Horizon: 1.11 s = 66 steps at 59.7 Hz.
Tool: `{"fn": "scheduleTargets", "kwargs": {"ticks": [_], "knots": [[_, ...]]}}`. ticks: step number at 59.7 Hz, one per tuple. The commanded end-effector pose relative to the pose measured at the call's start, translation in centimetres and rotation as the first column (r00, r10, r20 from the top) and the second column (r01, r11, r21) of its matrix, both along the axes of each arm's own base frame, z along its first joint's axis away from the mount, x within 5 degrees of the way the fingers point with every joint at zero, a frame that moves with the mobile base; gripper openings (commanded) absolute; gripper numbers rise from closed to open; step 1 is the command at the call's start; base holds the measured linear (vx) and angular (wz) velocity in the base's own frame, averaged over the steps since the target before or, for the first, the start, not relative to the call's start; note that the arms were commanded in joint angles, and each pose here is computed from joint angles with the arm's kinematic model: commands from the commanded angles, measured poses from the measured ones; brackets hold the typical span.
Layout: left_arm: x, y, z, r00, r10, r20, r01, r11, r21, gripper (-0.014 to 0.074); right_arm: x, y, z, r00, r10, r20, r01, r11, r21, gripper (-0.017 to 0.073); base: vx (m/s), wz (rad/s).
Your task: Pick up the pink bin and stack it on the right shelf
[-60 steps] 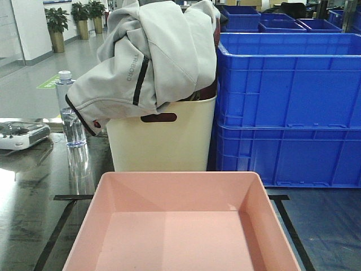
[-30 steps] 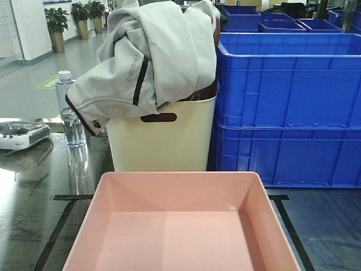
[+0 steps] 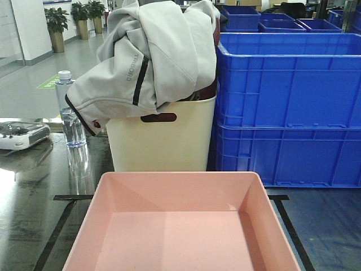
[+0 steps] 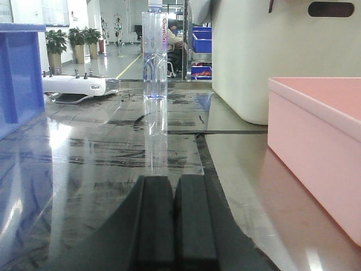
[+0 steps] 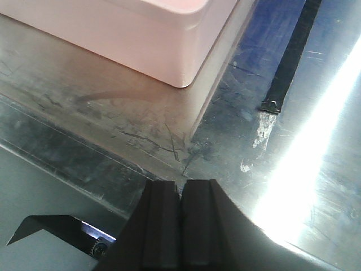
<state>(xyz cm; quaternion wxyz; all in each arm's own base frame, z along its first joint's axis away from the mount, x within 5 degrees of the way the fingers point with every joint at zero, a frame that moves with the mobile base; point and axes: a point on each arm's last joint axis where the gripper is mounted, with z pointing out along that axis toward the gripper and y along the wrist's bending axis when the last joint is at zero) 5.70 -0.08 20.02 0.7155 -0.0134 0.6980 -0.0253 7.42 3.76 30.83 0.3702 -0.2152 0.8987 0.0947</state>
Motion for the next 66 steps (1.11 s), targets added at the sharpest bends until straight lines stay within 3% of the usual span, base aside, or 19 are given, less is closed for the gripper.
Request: {"fn": "scheduleTargets", "kwargs": {"ticks": [1, 40, 44, 50, 61, 66], "knots": [[-0.1, -0.1, 0.4, 0.996, -0.017, 0.092, 0.018, 1.000, -0.002, -0.0008, 0.3, 0.0, 1.1, 0.997, -0.004, 0.074, 0.002, 1.000, 0.021, -0.0009, 0.00, 0.00], [-0.1, -0.1, 0.4, 0.996, -0.017, 0.090, 0.017, 1.000, -0.001, -0.0007, 0.2, 0.0, 1.0, 0.997, -0.005, 0.083, 0.003, 1.000, 0.023, -0.0009, 0.00, 0.00], [-0.1, -0.1, 0.4, 0.996, -0.017, 0.090, 0.017, 1.000, -0.001, -0.0007, 0.1, -0.8, 0.8, 0.984, -0.020, 0.176, 0.025, 0.999, -0.025, -0.0009, 0.00, 0.00], [-0.1, -0.1, 0.4, 0.996, -0.017, 0.090, 0.017, 1.000, -0.001, -0.0007, 0.0, -2.2, -0.7, 0.923, -0.118, 0.367, 0.142, 0.989, -0.039, -0.0009, 0.00, 0.00], [-0.1, -0.1, 0.4, 0.996, -0.017, 0.090, 0.017, 1.000, -0.001, -0.0007, -0.9, -3.5, -4.2, 0.720, -0.275, 0.637, 0.293, 0.953, 0.081, -0.0009, 0.00, 0.00], [-0.1, -0.1, 0.4, 0.996, -0.017, 0.090, 0.017, 1.000, -0.001, -0.0007, -1.2, -3.8, -5.7, 0.662, -0.310, 0.683, 0.332, 0.938, 0.104, -0.0009, 0.00, 0.00]]}}
